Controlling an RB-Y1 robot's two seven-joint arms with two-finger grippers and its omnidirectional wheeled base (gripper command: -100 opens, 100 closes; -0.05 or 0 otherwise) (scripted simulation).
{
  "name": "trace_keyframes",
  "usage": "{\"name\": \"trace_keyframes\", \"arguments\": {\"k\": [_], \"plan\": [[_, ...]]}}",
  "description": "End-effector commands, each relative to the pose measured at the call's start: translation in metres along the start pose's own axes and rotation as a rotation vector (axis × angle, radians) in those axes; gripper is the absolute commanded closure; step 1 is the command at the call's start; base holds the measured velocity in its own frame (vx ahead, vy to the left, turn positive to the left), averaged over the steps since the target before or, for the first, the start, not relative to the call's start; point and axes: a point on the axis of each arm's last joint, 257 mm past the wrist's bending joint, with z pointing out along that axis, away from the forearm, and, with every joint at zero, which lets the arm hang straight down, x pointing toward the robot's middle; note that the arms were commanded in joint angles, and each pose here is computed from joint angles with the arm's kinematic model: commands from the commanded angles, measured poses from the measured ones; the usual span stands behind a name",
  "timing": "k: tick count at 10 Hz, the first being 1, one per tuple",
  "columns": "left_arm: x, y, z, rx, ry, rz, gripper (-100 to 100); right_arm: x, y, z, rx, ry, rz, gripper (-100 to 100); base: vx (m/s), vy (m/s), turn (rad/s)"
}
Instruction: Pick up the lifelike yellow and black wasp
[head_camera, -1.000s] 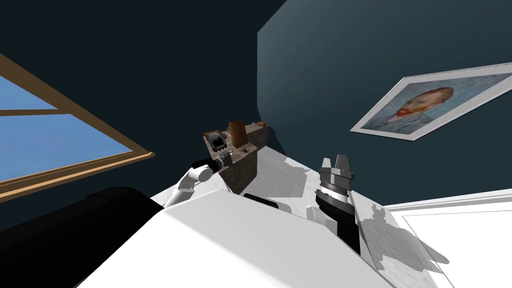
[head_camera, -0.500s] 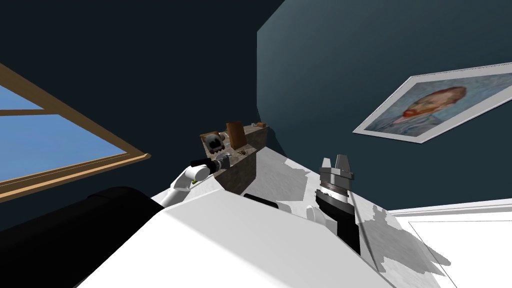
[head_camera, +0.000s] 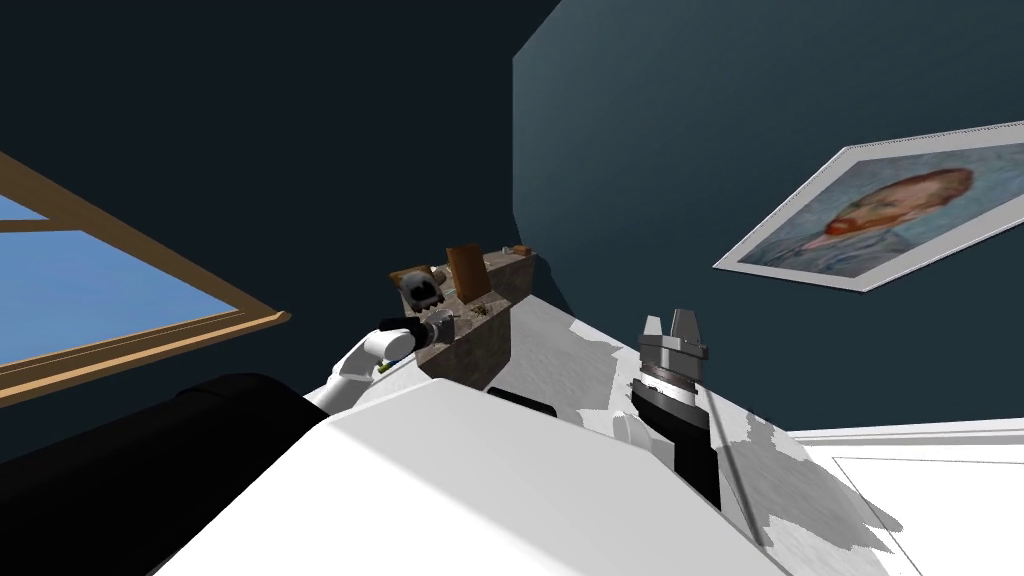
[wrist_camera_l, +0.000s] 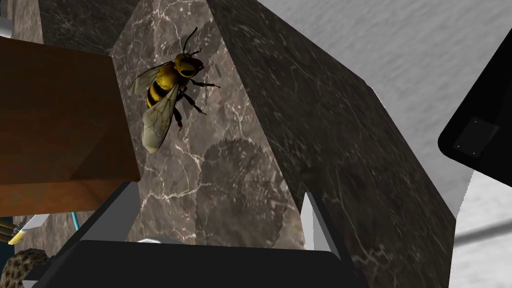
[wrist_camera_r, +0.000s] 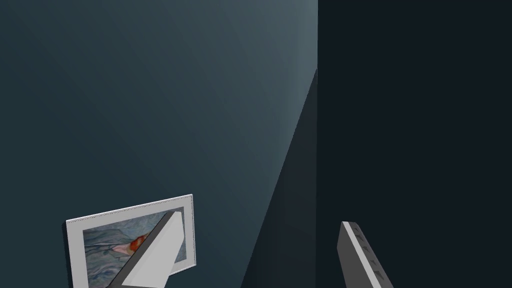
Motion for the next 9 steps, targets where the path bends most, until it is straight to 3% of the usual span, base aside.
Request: {"name": "trace_keyframes", "arguments": {"k": [1, 4, 9], "plan": [[-0.012, 0.008, -0.003, -0.052, -0.027, 0.012, -100, 0.000, 0.000, 0.000, 0.000, 0.000, 0.000, 0, 0.149, -0.026, 0.000], [-0.023, 0.017, -0.008, -0.099, -0.052, 0.023, -100, 0.000, 0.000, 0.000, 0.000, 0.000, 0.000, 0, 0.105, -0.016, 0.002], [-0.059, 0.039, -0.027, -0.246, -0.134, 0.065, -100, 0.000, 0.000, 0.000, 0.000, 0.000, 0.000, 0, 0.154, -0.015, -0.004]]}}
